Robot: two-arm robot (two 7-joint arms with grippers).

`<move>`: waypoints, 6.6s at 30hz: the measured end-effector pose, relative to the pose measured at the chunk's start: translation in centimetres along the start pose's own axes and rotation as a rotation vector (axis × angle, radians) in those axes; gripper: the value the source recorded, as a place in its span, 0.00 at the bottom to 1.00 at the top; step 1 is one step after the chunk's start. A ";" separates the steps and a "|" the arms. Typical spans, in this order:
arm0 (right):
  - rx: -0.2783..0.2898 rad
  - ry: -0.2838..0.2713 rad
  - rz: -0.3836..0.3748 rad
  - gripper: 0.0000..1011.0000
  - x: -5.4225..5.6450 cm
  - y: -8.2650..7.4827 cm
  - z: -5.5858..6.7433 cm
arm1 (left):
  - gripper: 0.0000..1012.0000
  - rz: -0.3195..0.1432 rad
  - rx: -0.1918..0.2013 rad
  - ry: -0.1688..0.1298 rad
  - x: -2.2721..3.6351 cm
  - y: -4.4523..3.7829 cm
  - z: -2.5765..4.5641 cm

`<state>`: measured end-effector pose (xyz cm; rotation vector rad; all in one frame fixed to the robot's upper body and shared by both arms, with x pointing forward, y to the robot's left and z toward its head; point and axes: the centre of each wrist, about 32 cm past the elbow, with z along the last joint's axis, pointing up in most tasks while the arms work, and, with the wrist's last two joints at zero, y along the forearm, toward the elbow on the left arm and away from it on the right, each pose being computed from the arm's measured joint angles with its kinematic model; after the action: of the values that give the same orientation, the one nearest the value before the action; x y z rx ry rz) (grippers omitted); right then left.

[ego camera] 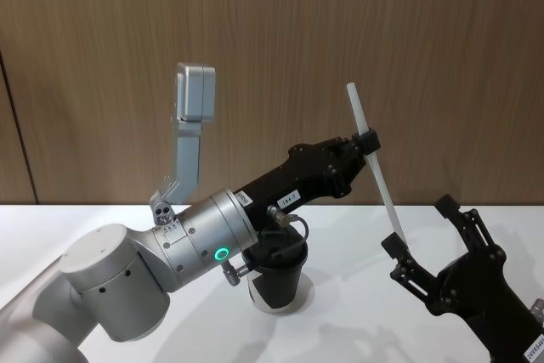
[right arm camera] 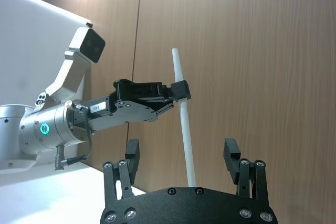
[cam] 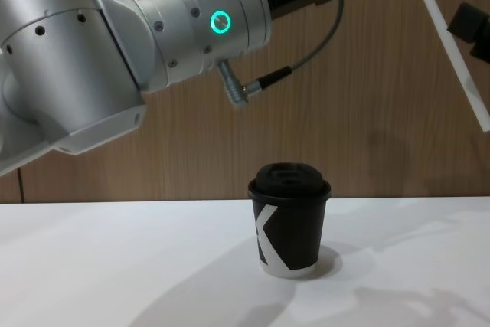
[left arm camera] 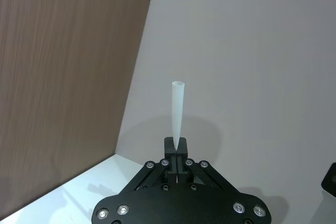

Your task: Pick up the straw with one hand, pass it to the other hand, and insert it into the cup.

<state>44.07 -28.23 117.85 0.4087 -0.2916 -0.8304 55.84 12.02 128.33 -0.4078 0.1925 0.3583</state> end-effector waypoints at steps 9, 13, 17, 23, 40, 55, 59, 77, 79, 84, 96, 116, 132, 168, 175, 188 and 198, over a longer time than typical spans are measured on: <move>0.000 0.000 0.000 0.99 0.0 0.0 0.0 | 0.01 0.000 0.000 0.000 0.00 0.00 0.00; 0.000 0.000 0.000 0.99 0.0 0.0 0.0 | 0.01 0.000 0.000 0.000 0.00 0.00 0.00; 0.000 0.000 0.000 0.99 0.0 0.0 0.0 | 0.01 0.000 0.000 0.000 0.00 0.00 0.00; 0.000 0.000 0.000 0.99 0.0 0.0 0.0 | 0.01 0.000 0.000 0.000 0.00 0.00 0.00; 0.000 0.000 0.000 0.99 0.0 0.0 0.0 | 0.01 0.000 0.000 0.000 0.00 0.00 0.00; 0.000 0.000 0.000 0.99 0.0 0.0 0.0 | 0.01 0.000 0.000 0.000 0.00 0.00 0.00; 0.000 0.000 0.000 0.99 0.0 0.0 0.0 | 0.01 0.000 0.000 0.000 0.00 0.00 0.00; 0.000 0.000 0.000 0.99 0.0 0.0 0.0 | 0.01 0.000 0.000 0.000 0.00 0.00 0.00; 0.000 0.000 0.000 0.99 0.0 0.0 0.0 | 0.01 0.000 0.000 0.000 0.00 0.00 0.00; 0.000 0.000 0.000 0.99 0.0 0.0 0.0 | 0.01 0.000 0.000 0.000 0.00 0.00 0.00; 0.000 0.000 0.000 0.99 0.0 0.0 0.0 | 0.01 0.000 0.000 0.000 0.00 0.00 0.00; 0.000 0.000 0.000 0.99 0.0 0.0 0.0 | 0.01 0.000 0.000 0.000 0.00 0.00 0.00; 0.000 0.000 0.000 0.99 0.0 0.0 0.0 | 0.01 0.000 0.000 0.000 0.00 0.00 0.00; 0.000 0.000 0.000 0.99 0.0 0.0 0.0 | 0.01 0.000 0.000 0.000 0.00 0.00 0.00; 0.000 0.000 0.000 0.99 0.0 0.0 0.0 | 0.01 0.000 0.000 0.000 0.00 0.00 0.00; 0.000 0.000 0.000 0.99 0.0 0.0 0.0 | 0.01 0.000 0.000 0.000 0.00 0.00 0.00; 0.000 0.000 0.000 0.99 0.0 0.0 0.0 | 0.01 0.000 0.000 0.000 0.00 0.00 0.00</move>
<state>44.07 -28.23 117.85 0.4087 -0.2915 -0.8304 55.84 12.02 128.33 -0.4079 0.1925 0.3584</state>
